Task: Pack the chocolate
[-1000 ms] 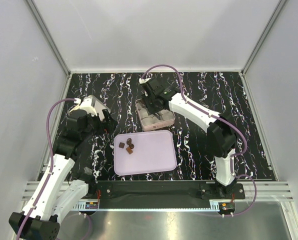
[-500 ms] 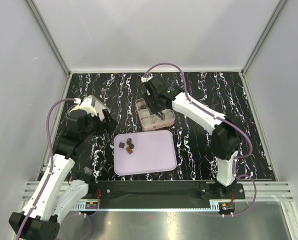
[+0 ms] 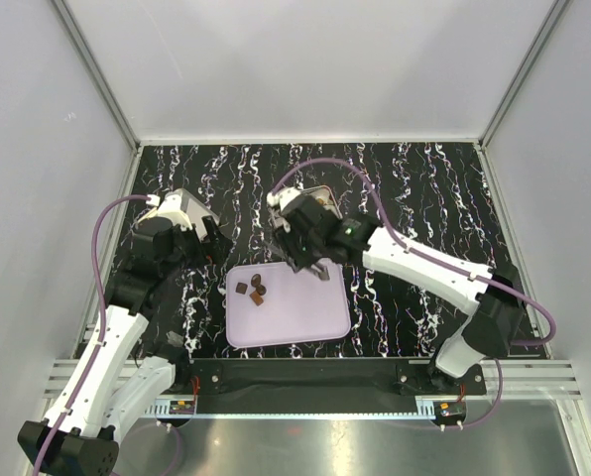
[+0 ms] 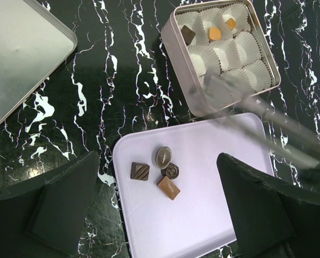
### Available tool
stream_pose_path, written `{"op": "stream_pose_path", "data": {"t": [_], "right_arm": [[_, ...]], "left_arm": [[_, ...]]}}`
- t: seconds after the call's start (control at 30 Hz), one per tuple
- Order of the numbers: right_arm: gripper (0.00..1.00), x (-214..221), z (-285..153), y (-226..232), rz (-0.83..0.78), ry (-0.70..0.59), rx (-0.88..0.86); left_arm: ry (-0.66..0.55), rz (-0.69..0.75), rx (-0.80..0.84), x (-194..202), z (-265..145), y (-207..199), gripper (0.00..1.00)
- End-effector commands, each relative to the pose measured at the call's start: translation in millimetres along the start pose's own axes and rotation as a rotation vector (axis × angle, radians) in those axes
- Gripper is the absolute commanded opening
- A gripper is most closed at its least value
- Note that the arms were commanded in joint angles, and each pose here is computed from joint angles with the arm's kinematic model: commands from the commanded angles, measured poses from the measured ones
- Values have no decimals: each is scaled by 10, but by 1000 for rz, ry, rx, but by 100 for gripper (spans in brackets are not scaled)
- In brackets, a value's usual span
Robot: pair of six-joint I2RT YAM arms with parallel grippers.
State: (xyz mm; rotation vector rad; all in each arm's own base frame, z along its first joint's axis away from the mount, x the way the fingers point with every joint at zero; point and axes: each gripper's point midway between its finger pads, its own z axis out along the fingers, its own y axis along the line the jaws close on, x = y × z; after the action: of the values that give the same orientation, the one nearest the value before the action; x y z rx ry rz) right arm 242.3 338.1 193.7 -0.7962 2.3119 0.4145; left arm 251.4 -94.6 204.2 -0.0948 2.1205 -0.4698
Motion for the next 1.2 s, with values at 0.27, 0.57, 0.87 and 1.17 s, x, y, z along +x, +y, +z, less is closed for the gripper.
{"op": "stream_pose_path", "data": {"t": [0.27, 0.57, 0.87, 1.17], "right_arm": [[48, 573, -86, 680, 59, 17, -114], [49, 809, -64, 913, 38, 63, -105], [50, 1021, -9, 919, 8, 122, -59], [49, 1169, 67, 1026, 35, 148, -99]], "left_arm": [[-69, 4, -30, -217, -37, 18, 99], [-62, -1, -28, -201, -29, 19, 99], [-62, -1, -26, -204, -29, 15, 99], [-62, -1, -28, -203, -26, 18, 99]]}}
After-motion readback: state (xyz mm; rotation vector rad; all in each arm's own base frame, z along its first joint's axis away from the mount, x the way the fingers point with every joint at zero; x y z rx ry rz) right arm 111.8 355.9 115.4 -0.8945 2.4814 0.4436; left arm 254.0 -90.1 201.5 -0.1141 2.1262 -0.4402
